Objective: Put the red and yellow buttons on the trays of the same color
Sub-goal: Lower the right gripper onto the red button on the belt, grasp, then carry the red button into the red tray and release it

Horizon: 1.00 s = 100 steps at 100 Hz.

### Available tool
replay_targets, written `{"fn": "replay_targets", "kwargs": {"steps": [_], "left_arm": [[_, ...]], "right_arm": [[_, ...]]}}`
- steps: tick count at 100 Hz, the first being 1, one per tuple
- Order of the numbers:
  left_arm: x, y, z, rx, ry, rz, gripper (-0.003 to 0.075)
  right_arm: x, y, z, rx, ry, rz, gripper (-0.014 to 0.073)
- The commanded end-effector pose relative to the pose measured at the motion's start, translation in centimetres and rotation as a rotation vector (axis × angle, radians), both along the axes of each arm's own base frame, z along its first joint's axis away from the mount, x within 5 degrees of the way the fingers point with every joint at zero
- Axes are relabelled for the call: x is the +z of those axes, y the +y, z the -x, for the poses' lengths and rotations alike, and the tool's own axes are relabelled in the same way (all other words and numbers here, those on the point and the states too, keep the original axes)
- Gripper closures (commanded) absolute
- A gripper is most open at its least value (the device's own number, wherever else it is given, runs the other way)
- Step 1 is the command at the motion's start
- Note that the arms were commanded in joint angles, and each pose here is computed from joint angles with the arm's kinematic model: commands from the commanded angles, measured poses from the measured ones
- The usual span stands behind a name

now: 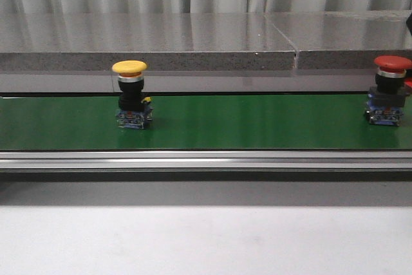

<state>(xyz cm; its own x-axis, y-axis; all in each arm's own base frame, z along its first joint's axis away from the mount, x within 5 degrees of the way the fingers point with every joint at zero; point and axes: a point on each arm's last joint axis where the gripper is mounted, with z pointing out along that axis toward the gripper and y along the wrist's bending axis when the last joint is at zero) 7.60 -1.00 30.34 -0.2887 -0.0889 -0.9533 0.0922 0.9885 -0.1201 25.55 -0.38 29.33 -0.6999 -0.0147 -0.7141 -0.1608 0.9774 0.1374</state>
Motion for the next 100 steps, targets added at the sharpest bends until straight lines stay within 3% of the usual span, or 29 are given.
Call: {"fn": "replay_targets", "kwargs": {"steps": [1, 53, 62, 77, 100], "left_arm": [[1.5, -0.1, -0.1, -0.006, -0.096, 0.013, 0.0739], [1.5, -0.1, -0.1, -0.006, -0.096, 0.013, 0.0739], [1.5, -0.1, -0.1, -0.006, -0.096, 0.013, 0.0739], [1.5, -0.1, -0.1, -0.006, -0.096, 0.013, 0.0739], [1.5, -0.1, -0.1, -0.006, -0.096, 0.013, 0.0739]], "right_arm": [[1.1, -0.1, -1.2, -0.016, -0.054, -0.008, -0.0039], [-2.0, -0.6, -4.8, -0.030, 0.041, -0.014, -0.0032], [-2.3, -0.7, -5.0, -0.030, 0.052, -0.015, 0.0054], [-2.1, -0.7, -5.0, -0.032, 0.046, -0.015, 0.0293], [0.7, -0.7, -6.0, -0.014, -0.022, -0.014, 0.0324]]}}
